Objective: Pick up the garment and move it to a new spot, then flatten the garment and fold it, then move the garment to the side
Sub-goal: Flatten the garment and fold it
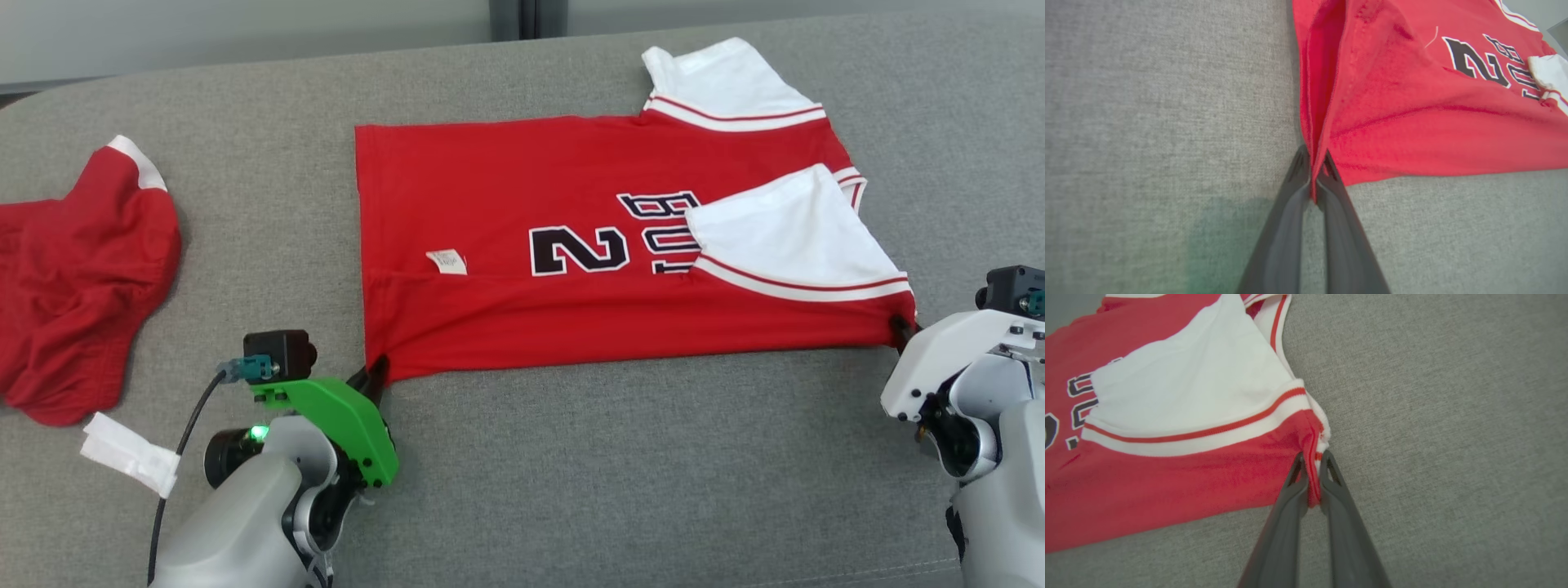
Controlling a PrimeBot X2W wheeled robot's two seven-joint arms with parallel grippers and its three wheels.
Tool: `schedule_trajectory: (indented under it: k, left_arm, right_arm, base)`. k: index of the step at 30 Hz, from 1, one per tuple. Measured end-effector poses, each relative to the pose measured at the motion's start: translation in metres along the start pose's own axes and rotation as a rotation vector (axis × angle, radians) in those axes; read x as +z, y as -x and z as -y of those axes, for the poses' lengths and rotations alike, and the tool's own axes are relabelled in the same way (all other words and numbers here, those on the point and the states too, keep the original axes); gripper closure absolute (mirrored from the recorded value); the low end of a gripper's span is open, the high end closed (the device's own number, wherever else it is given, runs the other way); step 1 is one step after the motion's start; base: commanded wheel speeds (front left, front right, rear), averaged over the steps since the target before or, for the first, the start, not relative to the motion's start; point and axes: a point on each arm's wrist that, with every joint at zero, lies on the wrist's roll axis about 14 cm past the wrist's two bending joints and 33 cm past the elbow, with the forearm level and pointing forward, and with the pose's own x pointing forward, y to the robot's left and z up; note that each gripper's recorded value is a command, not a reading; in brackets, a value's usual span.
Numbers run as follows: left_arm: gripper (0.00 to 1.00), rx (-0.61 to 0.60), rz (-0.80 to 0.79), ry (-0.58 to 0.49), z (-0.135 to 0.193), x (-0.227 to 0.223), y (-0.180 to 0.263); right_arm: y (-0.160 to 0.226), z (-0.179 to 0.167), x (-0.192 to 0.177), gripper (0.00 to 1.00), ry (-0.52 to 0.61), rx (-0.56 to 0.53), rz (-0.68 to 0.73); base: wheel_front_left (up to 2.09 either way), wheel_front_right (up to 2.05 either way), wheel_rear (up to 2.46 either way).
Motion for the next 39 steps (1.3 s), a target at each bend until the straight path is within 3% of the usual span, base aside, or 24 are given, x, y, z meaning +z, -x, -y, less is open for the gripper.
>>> schedule_trajectory:
  k: [12, 13, 14, 15, 16, 20, 30, 34, 36, 39]
  left_arm:
    - [1.0, 0.005, -0.094, 0.077, 0.0, -0.043, 0.061]
    - [0.92, 0.01, -0.095, 0.087, -0.002, -0.045, 0.064]
    - [0.41, 0.015, -0.09, 0.099, -0.002, -0.046, 0.066]
    - [0.0, 0.02, -0.093, 0.1, -0.003, -0.047, 0.067]
    - [0.0, 0.024, -0.095, 0.098, -0.004, -0.047, 0.067]
    - [0.0, 0.055, -0.066, 0.102, -0.011, -0.038, 0.068]
    - [0.0, 0.051, 0.067, 0.019, -0.016, 0.069, 0.044]
    - [0.0, 0.039, 0.048, -0.02, -0.01, 0.102, 0.017]
    - [0.0, 0.049, 0.007, -0.09, -0.011, 0.107, 0.003]
    - [0.0, 0.037, -0.012, -0.085, -0.008, 0.116, -0.018]
  right_arm:
    - [0.053, 0.008, -0.031, 1.0, -0.039, 0.006, -0.064]
    - [0.055, 0.007, -0.034, 1.0, -0.042, 0.006, -0.071]
    - [0.056, 0.007, -0.037, 1.0, -0.043, 0.004, -0.08]
    - [0.056, 0.007, -0.039, 0.17, -0.044, 0.002, -0.089]
    - [0.056, 0.007, -0.042, 0.0, -0.042, -0.002, -0.1]
    - [0.054, 0.004, -0.039, 0.0, -0.023, -0.005, -0.112]
    - [0.027, -0.062, 0.084, 0.0, 0.2, 0.137, 0.074]
    - [0.002, -0.088, 0.11, 0.0, 0.249, 0.197, 0.072]
    - [-0.011, -0.101, 0.123, 0.0, 0.281, 0.22, 0.081]
    - [-0.03, -0.114, 0.135, 0.0, 0.317, 0.241, 0.083]
  base:
    - [0.0, 0.0, 0.0]
    - [0.0, 0.0, 0.0]
    - [0.0, 0.0, 0.0]
    - [0.0, 0.0, 0.0]
    - [0.0, 0.0, 0.0]
    - [0.0, 0.0, 0.0]
    - [0.0, 0.0, 0.0]
    - [0.0, 0.0, 0.0]
    - [0.0, 0.0, 0.0]
    - [0.0, 0.0, 0.0]
